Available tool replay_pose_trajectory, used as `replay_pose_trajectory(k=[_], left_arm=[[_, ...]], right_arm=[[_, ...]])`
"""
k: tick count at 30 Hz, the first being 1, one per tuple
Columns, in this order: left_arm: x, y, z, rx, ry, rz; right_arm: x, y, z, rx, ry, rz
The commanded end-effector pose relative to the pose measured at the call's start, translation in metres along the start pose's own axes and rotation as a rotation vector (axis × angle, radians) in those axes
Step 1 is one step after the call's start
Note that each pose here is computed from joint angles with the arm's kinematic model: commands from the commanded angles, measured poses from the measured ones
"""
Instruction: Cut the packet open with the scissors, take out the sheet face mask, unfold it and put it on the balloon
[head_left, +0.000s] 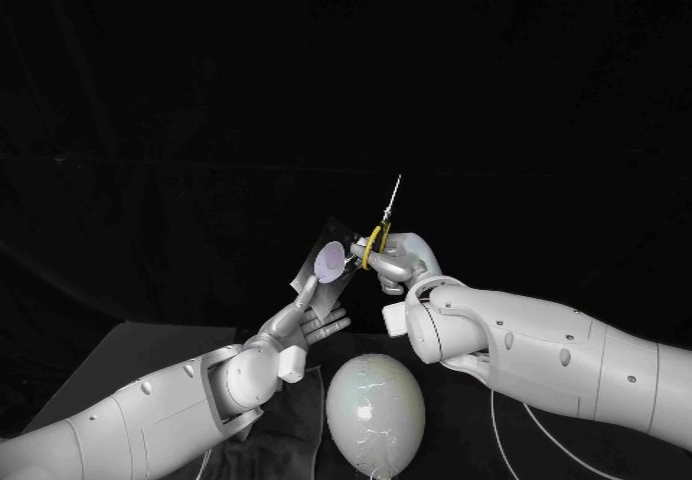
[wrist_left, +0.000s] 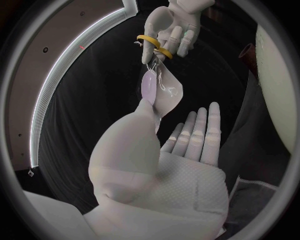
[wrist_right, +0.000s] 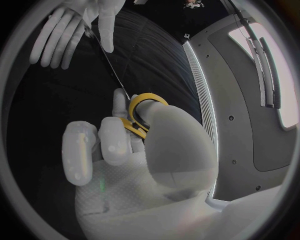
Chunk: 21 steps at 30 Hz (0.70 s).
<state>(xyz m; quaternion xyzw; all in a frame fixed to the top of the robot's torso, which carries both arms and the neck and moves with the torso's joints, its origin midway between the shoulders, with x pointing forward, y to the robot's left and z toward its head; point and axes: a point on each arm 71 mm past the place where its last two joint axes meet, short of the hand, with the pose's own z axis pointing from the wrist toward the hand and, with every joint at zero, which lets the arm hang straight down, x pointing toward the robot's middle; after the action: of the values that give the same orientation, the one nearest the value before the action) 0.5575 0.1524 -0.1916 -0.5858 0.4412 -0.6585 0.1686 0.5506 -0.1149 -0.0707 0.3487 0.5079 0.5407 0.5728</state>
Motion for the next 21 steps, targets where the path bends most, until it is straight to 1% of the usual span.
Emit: replay_pose_trajectory(k=[1,4,8,21], left_arm=[[0.0101,0.0006,0.0019,0.029,0.078,-0.086],[0.0134,0.0005,0.0036,0.041,0.096,-0.107],[0.0138,-0.0014,0.0051,0.054,0.107,-0.123],[0.0036,-0.0101,0.0078,0.085,0.105,-0.138]], right_arm=[[0.004,0.004,0.000,-0.031,0.013,-0.001],[0.006,0.004,-0.001,-0.031,0.020,0.002],[0.009,0.005,-0.002,-0.035,0.029,0.003],[0.013,0.007,-0.006,-0.035,0.046,0.009]])
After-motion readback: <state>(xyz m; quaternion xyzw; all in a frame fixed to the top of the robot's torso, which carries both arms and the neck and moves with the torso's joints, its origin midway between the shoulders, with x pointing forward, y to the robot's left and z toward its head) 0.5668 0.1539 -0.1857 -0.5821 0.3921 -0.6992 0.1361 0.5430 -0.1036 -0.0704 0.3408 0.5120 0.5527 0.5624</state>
